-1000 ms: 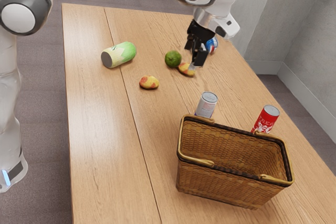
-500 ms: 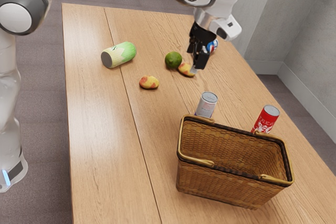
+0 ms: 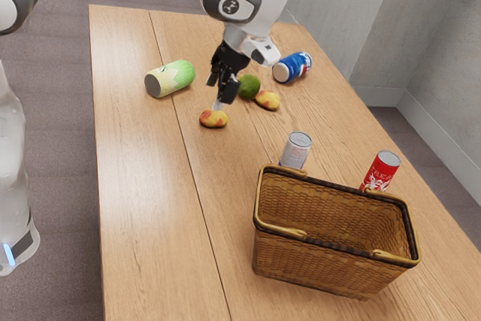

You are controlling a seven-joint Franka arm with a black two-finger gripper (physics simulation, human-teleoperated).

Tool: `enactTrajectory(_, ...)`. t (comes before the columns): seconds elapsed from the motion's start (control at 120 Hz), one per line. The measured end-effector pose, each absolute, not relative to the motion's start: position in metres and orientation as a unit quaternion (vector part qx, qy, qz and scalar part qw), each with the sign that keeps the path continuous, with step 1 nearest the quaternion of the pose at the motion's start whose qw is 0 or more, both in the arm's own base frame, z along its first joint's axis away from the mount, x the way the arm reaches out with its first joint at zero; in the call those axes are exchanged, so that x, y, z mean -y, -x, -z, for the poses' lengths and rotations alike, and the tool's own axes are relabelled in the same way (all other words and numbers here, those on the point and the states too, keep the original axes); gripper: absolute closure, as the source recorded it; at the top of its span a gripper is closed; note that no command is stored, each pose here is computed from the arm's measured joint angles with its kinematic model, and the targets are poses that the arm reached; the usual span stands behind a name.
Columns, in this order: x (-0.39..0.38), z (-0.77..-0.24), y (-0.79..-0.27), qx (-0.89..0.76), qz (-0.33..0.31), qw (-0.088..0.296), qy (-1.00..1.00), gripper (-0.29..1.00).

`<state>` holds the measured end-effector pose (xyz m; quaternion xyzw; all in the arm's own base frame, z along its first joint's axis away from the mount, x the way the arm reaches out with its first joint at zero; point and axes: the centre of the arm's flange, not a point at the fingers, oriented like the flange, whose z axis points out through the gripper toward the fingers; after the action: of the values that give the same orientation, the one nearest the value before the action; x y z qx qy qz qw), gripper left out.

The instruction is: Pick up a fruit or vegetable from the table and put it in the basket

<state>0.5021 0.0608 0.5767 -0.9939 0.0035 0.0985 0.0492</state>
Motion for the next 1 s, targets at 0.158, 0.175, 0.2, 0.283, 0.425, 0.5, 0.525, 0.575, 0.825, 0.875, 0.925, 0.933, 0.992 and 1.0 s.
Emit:
enactTrajectory(0.158,-0.025,-0.535,-0.465,-0.053,-0.066,0.040,0.996,0.00)
enactTrajectory(0.175,-0.025,-0.536,-0.462,-0.054,-0.059,0.040,0.996,0.00)
enactTrajectory(0.2,-0.026,-0.538,-0.459,-0.054,-0.048,0.039,0.997,0.00)
enactTrajectory(0.283,-0.031,-0.538,-0.453,-0.054,-0.024,0.039,0.997,0.00)
enactTrajectory(0.425,-0.048,-0.527,-0.453,-0.045,-0.006,0.036,0.998,0.00)
enactTrajectory(0.5,-0.055,-0.524,-0.456,-0.041,0.005,0.036,0.998,0.00)
enactTrajectory(0.525,-0.057,-0.524,-0.457,-0.041,0.009,0.036,0.998,0.00)
enactTrajectory(0.575,-0.058,-0.524,-0.458,-0.041,0.017,0.037,0.998,0.00)
enactTrajectory(0.825,-0.068,-0.509,-0.465,-0.038,0.030,0.038,0.998,0.00)
enactTrajectory(0.875,-0.072,-0.505,-0.465,-0.034,0.030,0.038,0.998,0.00)
enactTrajectory(0.925,-0.078,-0.503,-0.464,-0.029,0.033,0.037,0.998,0.00)
enactTrajectory(0.933,-0.079,-0.503,-0.464,-0.028,0.034,0.037,0.998,0.00)
enactTrajectory(0.992,-0.081,-0.501,-0.464,-0.027,0.035,0.036,0.998,0.00)
enactTrajectory(1.0,-0.081,-0.500,-0.464,-0.027,0.036,0.036,0.998,0.00)
